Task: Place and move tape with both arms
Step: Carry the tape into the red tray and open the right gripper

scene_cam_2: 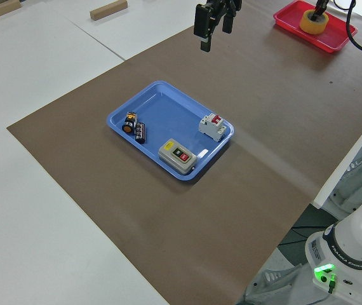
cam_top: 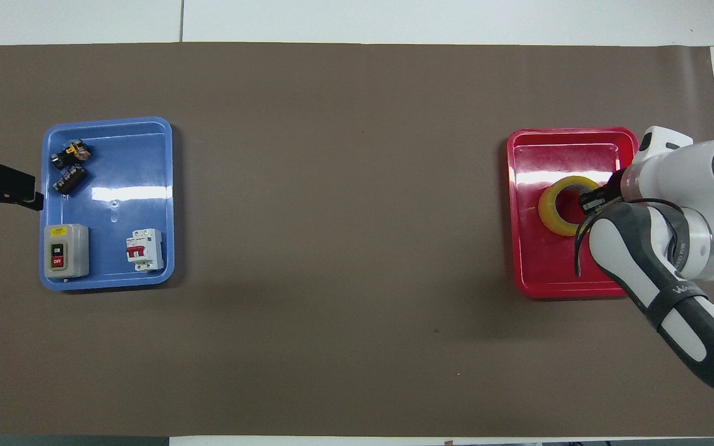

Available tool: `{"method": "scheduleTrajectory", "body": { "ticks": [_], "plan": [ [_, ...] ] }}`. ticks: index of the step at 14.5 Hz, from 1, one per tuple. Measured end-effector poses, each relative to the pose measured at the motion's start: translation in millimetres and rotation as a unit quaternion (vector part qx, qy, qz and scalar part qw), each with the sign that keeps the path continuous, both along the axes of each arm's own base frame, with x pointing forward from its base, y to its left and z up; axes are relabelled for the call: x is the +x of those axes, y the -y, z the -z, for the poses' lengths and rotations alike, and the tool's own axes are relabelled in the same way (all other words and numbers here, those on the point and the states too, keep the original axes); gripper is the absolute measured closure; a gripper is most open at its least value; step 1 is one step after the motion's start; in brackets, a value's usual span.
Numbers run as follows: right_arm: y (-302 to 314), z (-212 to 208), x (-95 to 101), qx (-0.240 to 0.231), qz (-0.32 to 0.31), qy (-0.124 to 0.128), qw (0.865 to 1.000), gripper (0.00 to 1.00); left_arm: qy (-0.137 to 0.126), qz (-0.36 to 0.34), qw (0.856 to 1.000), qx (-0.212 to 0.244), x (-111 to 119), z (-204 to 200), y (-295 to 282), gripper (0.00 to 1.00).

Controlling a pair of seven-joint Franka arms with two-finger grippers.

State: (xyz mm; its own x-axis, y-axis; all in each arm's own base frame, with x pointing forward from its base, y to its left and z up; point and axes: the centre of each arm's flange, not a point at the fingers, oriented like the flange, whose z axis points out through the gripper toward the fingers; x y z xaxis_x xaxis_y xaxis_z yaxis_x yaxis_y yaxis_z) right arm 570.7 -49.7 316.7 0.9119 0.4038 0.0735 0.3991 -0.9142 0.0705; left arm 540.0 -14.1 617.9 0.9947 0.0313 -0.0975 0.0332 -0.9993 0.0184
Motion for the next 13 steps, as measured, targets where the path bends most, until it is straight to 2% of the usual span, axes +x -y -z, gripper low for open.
{"method": "scheduleTrajectory", "body": {
  "ticks": [1,2,4,6,7,10,13],
  "plan": [
    [0.0,-0.7,0.2,0.001,0.006,0.001,1.000,0.64,0.000,0.000,1.000,0.000,0.0,0.0,0.0,0.00],
    [-0.2,-3.0,0.9,0.001,0.012,0.004,1.000,0.48,0.000,0.000,1.000,0.000,0.0,0.0,0.0,0.00],
    [-2.5,-18.7,5.9,0.004,0.032,0.011,0.999,0.29,0.000,0.000,1.000,0.000,0.0,0.0,0.0,0.00],
    [-9.7,-57.5,15.4,0.009,0.080,0.007,0.997,0.07,0.000,0.000,1.000,0.000,0.0,0.0,0.0,0.00],
    [-17.3,-80.0,19.3,0.012,0.104,0.006,0.994,0.00,0.000,0.000,1.000,0.000,0.0,0.0,0.0,0.00],
    [-40.1,-135.7,21.5,0.014,0.173,0.001,0.985,0.00,0.000,0.000,1.000,0.000,0.0,0.0,0.0,0.00],
    [-40.3,-185.7,9.9,0.016,0.232,-0.006,0.973,0.00,0.000,0.000,1.000,0.000,0.0,0.0,0.0,0.00]
  ]
}}
